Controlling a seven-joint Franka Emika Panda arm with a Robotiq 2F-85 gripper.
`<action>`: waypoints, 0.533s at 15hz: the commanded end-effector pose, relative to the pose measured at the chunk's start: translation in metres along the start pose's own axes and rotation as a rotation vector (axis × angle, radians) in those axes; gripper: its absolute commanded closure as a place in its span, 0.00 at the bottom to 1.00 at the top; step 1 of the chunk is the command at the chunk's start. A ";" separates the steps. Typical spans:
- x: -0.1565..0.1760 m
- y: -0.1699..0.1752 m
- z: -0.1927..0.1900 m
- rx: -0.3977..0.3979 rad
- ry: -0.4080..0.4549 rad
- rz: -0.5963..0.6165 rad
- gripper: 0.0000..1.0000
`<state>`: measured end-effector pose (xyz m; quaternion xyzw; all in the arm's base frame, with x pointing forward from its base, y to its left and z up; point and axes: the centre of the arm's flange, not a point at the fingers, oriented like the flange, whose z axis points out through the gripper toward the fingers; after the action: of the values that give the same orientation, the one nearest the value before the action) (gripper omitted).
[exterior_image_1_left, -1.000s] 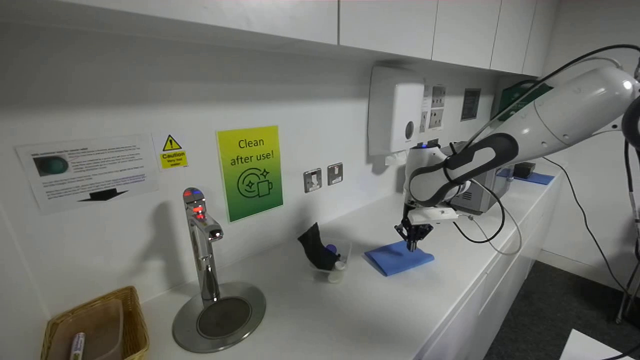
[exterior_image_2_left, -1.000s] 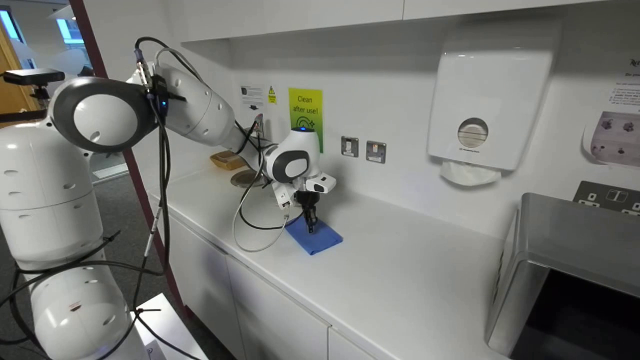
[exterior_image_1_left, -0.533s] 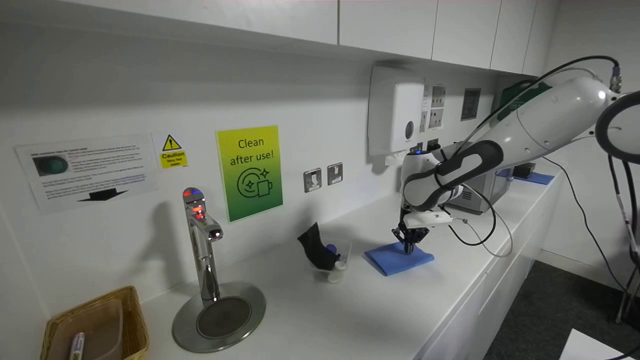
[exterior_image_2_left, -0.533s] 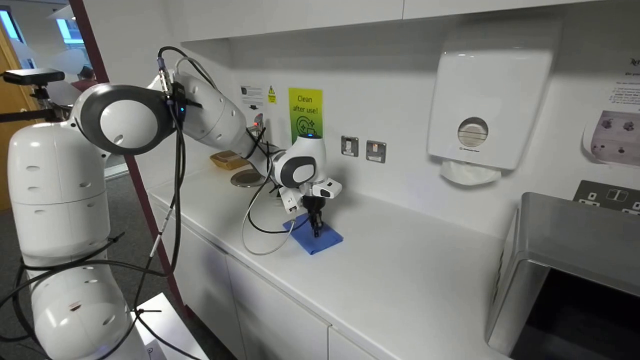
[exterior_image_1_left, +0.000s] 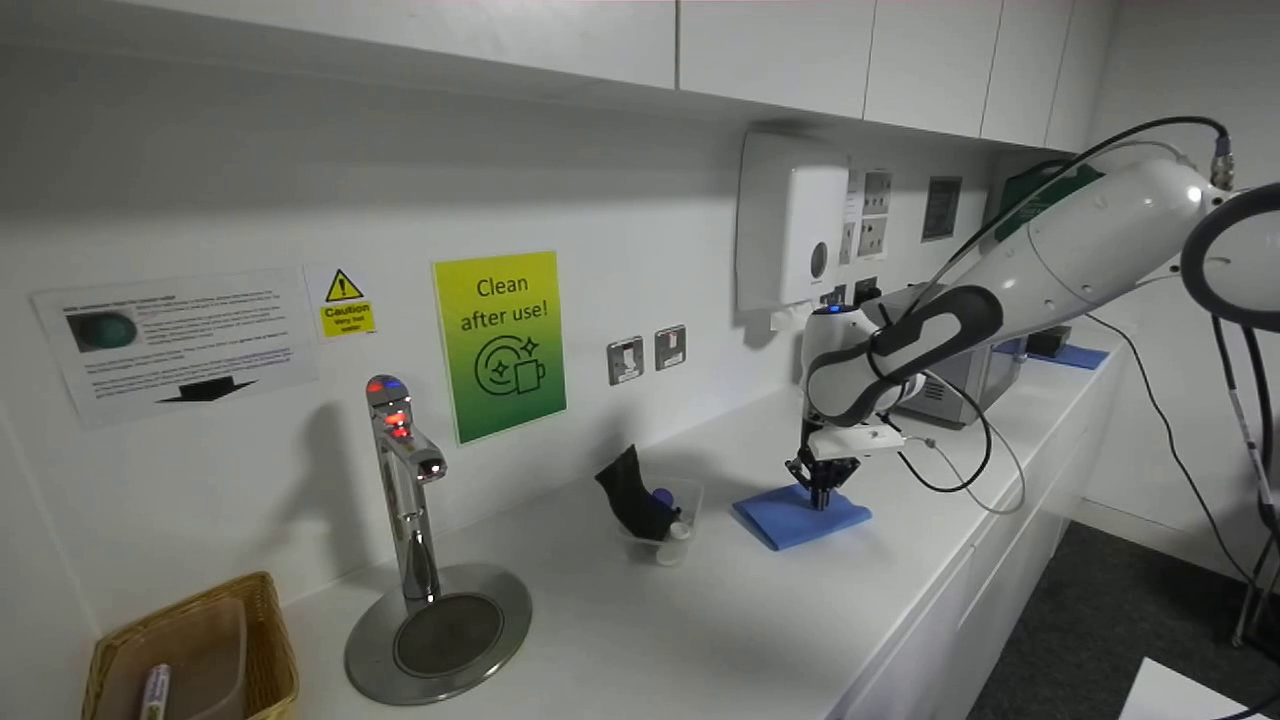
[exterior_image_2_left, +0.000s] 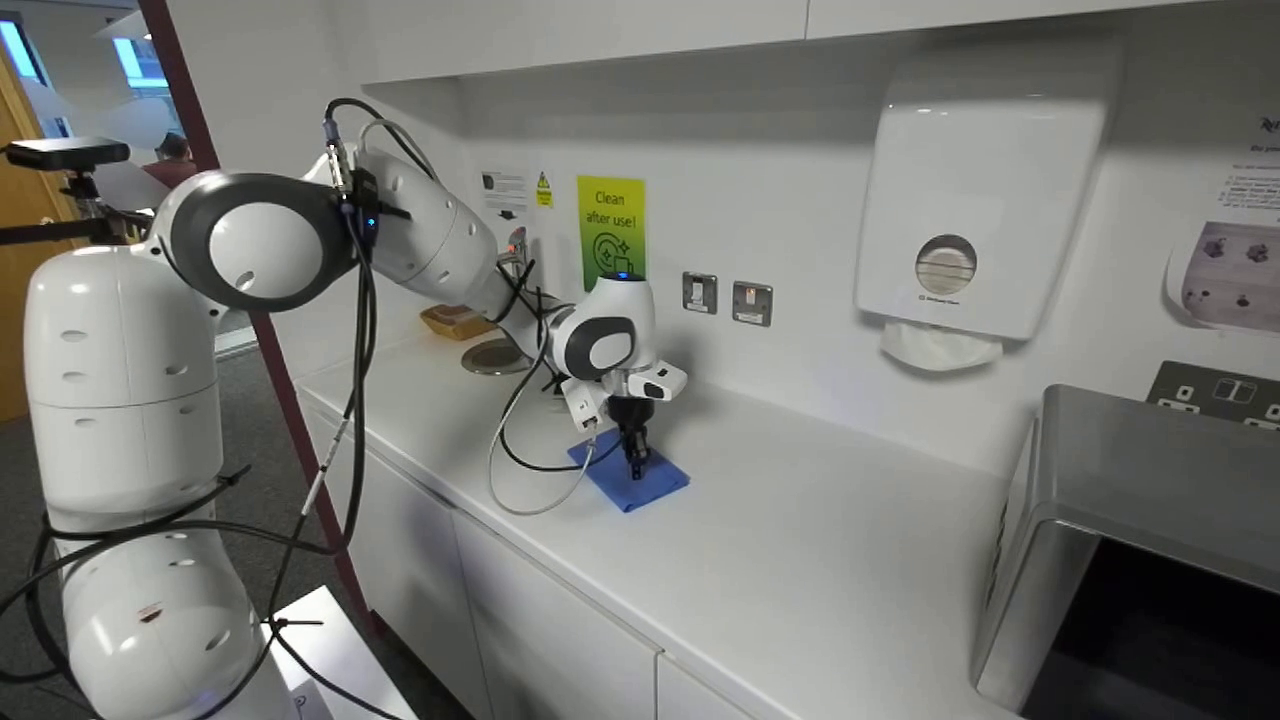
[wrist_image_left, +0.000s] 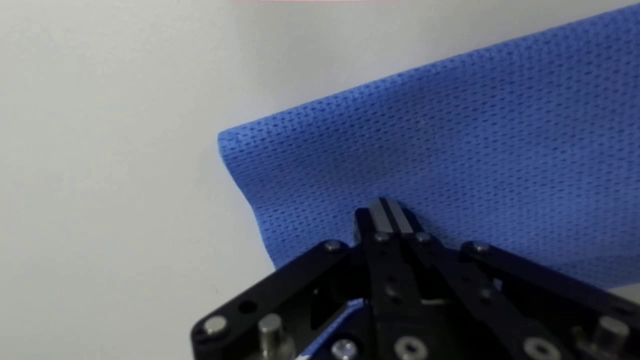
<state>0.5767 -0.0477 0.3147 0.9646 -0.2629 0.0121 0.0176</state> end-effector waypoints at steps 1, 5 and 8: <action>-0.005 0.024 0.008 -0.032 0.007 0.007 1.00; -0.005 0.058 0.007 -0.032 -0.011 0.060 1.00; 0.000 0.092 0.005 -0.027 -0.011 0.128 1.00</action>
<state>0.5578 -0.0972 0.3134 0.9531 -0.3013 0.0060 0.0278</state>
